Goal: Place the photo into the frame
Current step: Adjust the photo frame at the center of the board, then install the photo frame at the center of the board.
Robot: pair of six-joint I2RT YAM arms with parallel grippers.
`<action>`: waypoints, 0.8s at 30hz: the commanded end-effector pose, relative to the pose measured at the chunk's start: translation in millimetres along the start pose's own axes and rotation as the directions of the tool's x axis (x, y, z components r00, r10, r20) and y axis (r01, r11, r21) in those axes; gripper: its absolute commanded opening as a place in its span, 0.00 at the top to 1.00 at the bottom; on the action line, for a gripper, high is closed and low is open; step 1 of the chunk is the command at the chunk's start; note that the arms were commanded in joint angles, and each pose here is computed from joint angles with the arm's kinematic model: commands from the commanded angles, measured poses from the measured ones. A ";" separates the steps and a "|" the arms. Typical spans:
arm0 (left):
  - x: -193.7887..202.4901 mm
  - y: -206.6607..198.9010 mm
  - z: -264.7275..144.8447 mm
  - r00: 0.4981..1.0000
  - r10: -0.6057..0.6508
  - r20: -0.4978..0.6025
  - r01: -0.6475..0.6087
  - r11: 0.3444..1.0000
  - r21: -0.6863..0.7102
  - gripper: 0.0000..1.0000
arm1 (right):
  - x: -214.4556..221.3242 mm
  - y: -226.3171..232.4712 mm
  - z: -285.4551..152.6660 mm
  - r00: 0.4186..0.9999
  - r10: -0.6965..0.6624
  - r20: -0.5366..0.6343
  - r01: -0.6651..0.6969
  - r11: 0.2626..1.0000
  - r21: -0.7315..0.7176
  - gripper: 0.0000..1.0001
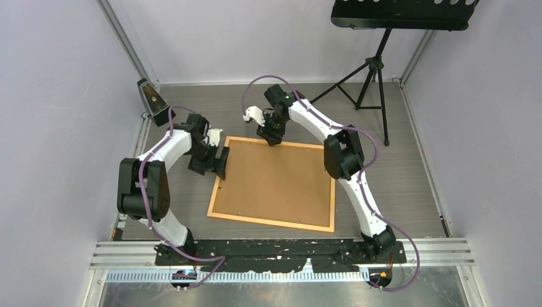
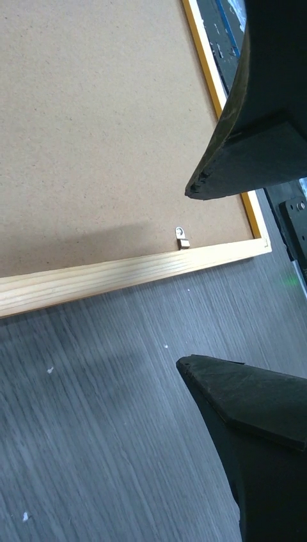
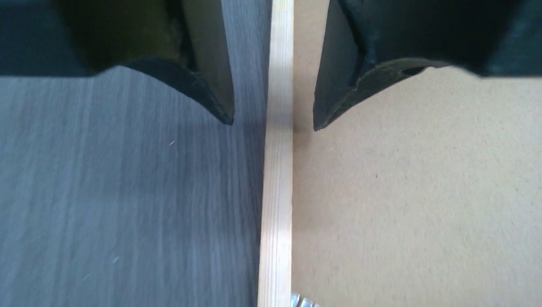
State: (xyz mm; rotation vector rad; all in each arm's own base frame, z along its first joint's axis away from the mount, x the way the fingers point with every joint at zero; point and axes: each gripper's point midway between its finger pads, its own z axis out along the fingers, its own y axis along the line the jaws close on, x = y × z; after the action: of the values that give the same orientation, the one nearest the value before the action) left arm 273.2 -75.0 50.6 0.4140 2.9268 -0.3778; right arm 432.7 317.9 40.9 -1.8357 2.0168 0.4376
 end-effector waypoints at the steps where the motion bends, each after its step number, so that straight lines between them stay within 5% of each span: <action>1: -9.9 -1.2 -6.4 0.998 -0.003 0.060 0.002 1.000 0.017 0.10 | -58.4 -21.9 -54.9 0.984 -0.002 0.181 -0.029 0.985 0.168 0.41; 10: -19.9 -3.1 -15.8 0.994 -0.001 0.110 -0.001 1.000 0.023 0.09 | 7.3 -8.0 -125.0 0.934 0.303 0.188 -0.355 0.842 0.407 0.23; 17: -28.3 0.5 -22.2 0.990 0.010 0.137 -0.010 1.000 -0.001 0.09 | 89.7 28.1 -153.5 0.801 0.549 0.239 -0.595 0.683 0.424 0.18; 24: -36.9 4.3 -21.6 0.988 0.012 0.151 -0.009 1.000 -0.017 0.09 | 151.5 63.9 -136.8 0.648 0.710 0.274 -0.755 0.553 0.352 0.18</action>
State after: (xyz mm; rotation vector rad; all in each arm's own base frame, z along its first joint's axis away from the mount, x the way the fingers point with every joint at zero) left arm 285.9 -75.0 62.7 0.3941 2.8570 -0.3884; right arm 352.8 127.3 88.3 -0.7596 2.4982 0.1620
